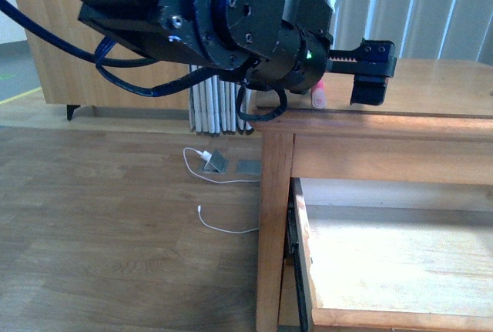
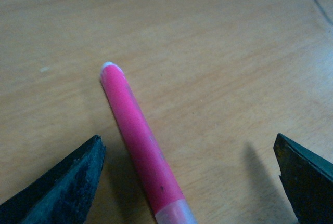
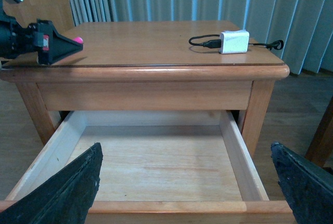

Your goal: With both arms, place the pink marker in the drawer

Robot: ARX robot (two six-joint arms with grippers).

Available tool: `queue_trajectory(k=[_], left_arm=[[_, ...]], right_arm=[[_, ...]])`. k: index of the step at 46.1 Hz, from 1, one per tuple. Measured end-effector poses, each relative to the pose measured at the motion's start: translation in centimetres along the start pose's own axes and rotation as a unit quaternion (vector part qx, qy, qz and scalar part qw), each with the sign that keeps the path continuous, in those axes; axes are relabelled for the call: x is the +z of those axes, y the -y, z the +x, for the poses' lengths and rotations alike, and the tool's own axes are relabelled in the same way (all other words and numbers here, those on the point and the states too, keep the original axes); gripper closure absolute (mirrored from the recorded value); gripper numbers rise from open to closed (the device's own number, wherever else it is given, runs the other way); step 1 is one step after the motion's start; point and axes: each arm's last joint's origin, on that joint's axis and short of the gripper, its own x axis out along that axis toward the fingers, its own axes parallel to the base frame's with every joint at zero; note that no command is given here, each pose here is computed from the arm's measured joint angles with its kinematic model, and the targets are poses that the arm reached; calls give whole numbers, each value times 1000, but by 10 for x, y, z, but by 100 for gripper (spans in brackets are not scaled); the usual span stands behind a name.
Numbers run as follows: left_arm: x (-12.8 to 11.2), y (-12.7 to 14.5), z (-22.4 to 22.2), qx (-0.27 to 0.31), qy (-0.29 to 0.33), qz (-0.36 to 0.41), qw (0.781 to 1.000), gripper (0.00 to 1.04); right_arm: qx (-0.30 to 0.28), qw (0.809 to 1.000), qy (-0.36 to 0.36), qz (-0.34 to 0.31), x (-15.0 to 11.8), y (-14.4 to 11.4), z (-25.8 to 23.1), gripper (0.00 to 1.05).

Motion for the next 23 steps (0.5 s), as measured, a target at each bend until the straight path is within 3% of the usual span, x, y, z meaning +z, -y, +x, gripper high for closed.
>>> queue_trajectory(k=[16, 23], left_arm=[[4, 3, 6, 17, -51, 17, 998, 7], [2, 2, 5, 24, -65, 32, 997, 36]], right_arm=[[0, 1000, 0, 0, 0, 0, 0, 8], [0, 1000, 0, 0, 0, 0, 0, 8]])
